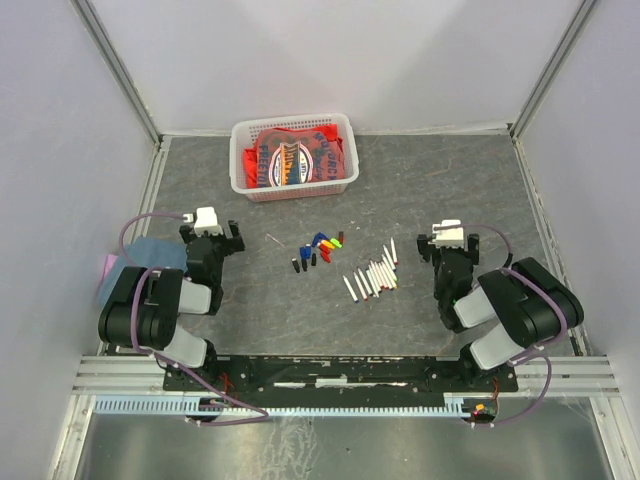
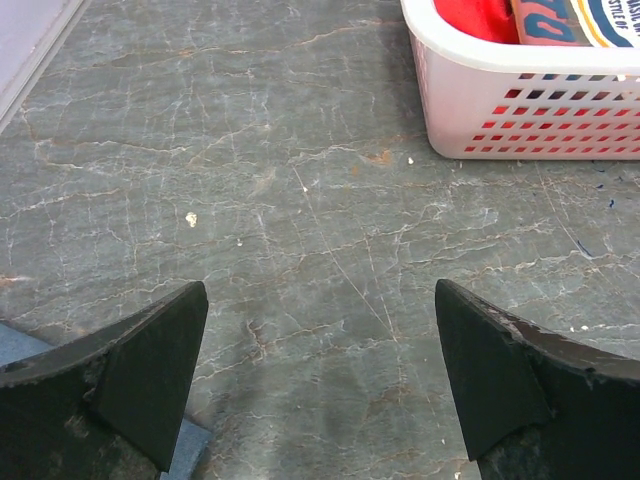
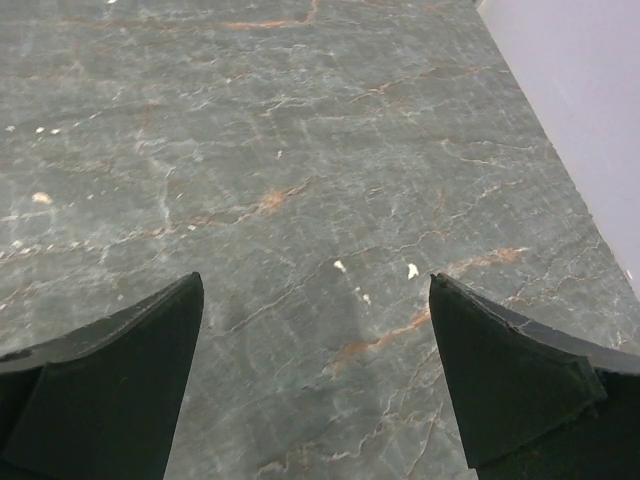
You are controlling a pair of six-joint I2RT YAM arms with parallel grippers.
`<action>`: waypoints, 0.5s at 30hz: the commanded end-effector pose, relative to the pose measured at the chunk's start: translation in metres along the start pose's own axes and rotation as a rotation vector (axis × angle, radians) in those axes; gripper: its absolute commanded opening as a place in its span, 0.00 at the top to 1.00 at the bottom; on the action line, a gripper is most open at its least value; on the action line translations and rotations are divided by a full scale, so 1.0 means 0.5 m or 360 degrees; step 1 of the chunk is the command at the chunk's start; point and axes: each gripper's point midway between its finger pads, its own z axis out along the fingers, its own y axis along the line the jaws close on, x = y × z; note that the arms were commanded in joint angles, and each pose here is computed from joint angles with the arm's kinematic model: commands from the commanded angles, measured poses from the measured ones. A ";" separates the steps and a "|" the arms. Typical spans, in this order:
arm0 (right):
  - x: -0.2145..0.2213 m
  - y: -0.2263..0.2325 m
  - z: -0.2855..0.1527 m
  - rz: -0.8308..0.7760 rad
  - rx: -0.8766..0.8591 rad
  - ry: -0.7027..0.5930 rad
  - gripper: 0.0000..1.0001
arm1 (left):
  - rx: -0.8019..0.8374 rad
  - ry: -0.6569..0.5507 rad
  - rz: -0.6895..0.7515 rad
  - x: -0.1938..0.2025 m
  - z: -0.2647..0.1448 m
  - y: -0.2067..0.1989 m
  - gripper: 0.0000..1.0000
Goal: Open the pen caps
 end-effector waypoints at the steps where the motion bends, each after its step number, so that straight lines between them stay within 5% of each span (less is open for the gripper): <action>1: -0.042 -0.018 0.033 0.0162 0.0019 -0.0079 0.00 | 0.0078 -0.0117 0.0069 -0.035 0.002 -0.013 0.00; 15: -0.005 -0.040 0.097 0.0273 0.0024 0.0177 0.00 | 0.0021 -0.0103 0.0039 -0.034 0.006 0.000 0.01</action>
